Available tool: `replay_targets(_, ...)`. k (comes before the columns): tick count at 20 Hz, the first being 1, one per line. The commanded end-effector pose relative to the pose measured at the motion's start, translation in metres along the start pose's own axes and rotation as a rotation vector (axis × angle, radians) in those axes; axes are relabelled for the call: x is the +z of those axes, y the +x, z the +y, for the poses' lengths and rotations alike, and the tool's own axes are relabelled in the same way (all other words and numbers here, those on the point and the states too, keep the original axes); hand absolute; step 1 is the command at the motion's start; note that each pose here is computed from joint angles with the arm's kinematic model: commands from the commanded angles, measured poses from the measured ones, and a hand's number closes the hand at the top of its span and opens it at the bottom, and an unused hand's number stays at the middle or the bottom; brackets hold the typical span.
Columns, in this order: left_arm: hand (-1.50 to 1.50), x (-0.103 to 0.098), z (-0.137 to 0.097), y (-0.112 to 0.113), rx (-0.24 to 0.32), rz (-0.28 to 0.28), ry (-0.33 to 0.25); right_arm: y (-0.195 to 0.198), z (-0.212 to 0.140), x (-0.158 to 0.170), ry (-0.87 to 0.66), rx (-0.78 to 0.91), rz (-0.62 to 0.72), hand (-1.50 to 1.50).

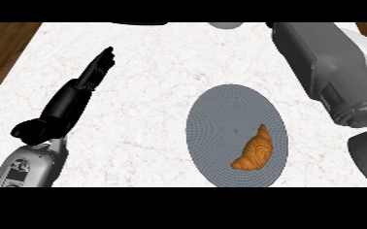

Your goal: Pick the lemon from the placemat and place it in the plate

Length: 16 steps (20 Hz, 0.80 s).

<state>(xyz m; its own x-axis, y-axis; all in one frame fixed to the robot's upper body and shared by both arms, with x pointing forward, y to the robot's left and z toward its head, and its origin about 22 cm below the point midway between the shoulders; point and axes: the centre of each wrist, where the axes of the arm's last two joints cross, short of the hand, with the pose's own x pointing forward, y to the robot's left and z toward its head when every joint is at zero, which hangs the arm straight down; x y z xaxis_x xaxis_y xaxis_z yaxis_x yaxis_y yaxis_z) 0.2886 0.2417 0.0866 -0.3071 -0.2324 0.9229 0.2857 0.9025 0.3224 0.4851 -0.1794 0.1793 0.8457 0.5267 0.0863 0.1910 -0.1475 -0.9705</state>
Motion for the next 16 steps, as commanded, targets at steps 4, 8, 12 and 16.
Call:
replay_targets(4, 0.0, -0.003, 0.0, 0.004, 0.009, -0.005, -0.002, -0.034, 0.02, -0.041, -0.094, -0.156, 0.226, 1.5)
replay_targets(8, 0.0, 0.005, 0.002, 0.0, 0.014, 0.019, 0.008, -0.065, 0.036, -0.071, -0.142, -0.192, 0.244, 1.5)
replay_targets(12, 0.0, 0.001, 0.003, 0.003, -0.001, 0.0, 0.011, -0.081, 0.04, -0.086, -0.183, -0.197, 0.255, 1.5)
replay_targets(16, 0.0, -0.001, -0.004, -0.003, 0.001, -0.001, 0.009, -0.108, 0.062, -0.099, -0.15, -0.113, 0.306, 1.5)
